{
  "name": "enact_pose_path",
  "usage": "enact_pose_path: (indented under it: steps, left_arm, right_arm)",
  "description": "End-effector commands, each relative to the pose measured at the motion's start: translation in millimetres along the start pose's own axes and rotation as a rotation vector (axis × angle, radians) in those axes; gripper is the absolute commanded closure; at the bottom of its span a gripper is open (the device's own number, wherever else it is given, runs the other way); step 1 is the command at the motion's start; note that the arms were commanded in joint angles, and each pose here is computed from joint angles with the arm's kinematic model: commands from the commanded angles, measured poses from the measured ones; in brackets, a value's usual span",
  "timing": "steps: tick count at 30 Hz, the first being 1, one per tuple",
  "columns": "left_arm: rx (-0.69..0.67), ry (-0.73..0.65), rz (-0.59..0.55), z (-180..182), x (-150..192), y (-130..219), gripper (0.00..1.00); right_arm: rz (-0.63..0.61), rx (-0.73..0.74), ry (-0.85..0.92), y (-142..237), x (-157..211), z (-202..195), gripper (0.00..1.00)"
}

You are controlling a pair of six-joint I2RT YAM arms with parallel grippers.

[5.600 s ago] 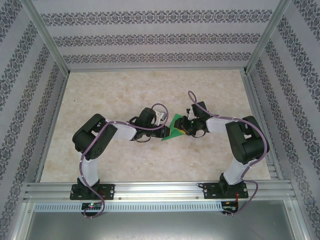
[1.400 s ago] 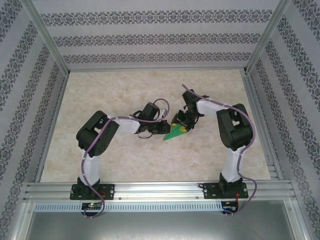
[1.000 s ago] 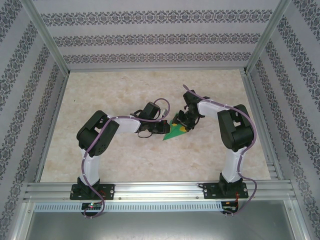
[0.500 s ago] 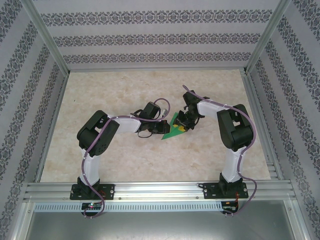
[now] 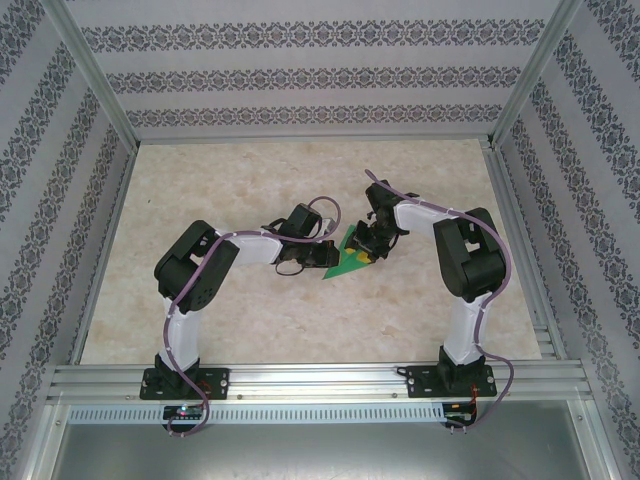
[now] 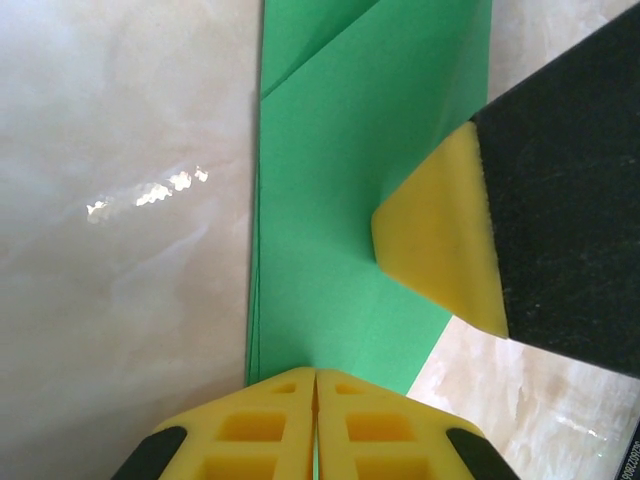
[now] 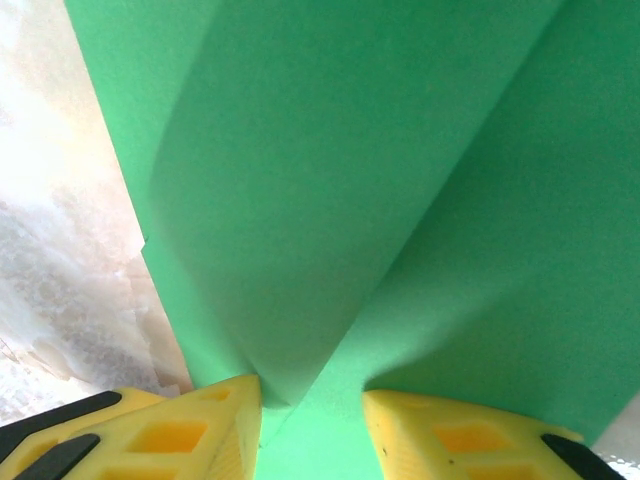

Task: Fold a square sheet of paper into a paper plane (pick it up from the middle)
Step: Fourth fold the wing at the center of the table.

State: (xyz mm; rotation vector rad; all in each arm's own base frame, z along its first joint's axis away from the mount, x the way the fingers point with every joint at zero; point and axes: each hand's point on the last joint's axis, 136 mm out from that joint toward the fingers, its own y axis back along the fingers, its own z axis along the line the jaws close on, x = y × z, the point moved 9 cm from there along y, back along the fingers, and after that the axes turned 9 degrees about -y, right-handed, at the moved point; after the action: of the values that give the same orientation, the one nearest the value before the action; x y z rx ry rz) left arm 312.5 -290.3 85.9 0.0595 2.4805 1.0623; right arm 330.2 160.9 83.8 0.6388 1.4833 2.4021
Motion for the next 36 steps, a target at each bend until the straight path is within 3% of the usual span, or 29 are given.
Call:
enact_pose_path:
  steps: [1, 25, 31, 36]
  left_arm:
    - [-0.053, 0.002, 0.025, 8.6, 3.2, -5.9, 0.9]
    - [-0.11, 0.028, 0.044, 17.1, 7.3, -5.8, 0.92]
    - [-0.175, 0.075, 0.117, 26.2, 18.4, -7.0, 0.92]
    - [-0.217, 0.109, 0.193, 32.5, 27.5, -9.0, 0.92]
  right_arm:
    - [0.042, 0.313, -0.067, -65.3, 3.3, -66.4, 0.63]
    - [0.066, 0.314, -0.056, -73.1, 5.1, -68.6, 0.63]
    - [0.028, 0.184, -0.02, -51.1, 0.6, -39.3, 0.61]
    - [-0.049, -0.033, 0.055, -6.3, -3.2, 2.5, 0.57]
